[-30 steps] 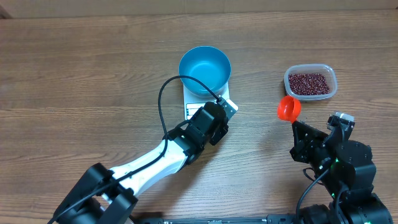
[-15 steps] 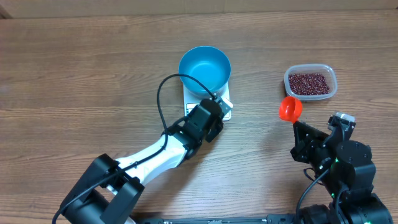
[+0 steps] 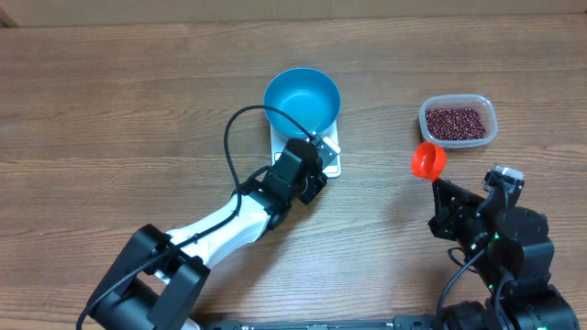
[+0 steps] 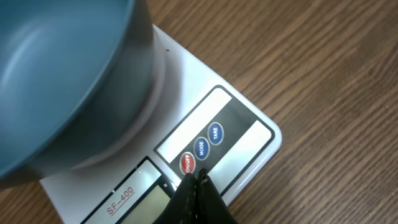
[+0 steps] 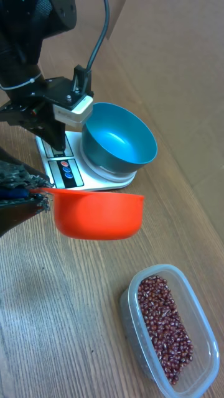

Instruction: Scoop item into bowl and weigh 150g on scale

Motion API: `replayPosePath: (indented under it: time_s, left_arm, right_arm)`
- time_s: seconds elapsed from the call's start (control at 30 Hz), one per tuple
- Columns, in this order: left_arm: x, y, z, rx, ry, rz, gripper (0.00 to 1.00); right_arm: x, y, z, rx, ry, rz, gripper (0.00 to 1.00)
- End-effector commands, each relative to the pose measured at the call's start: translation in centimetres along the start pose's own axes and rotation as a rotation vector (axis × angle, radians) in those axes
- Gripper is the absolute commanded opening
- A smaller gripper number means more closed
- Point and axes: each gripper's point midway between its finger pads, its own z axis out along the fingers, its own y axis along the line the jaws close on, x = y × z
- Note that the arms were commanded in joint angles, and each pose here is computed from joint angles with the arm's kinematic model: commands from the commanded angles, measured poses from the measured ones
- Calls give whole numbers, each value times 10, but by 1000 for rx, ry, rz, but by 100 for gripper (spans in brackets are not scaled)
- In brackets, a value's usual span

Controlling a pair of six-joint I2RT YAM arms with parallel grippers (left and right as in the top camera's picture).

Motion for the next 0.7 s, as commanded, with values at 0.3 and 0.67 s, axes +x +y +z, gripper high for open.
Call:
replayPosePath:
  time_s: [0.3,0.67]
  left_arm:
    - [0,6,16,-41,-13,78,4]
    - [-5,5,17,-29,-34,66,4]
  right_arm:
    - [-10,2,-6,3,-35,-11,4]
    - [-9,1,-4,7,-28,-11,4]
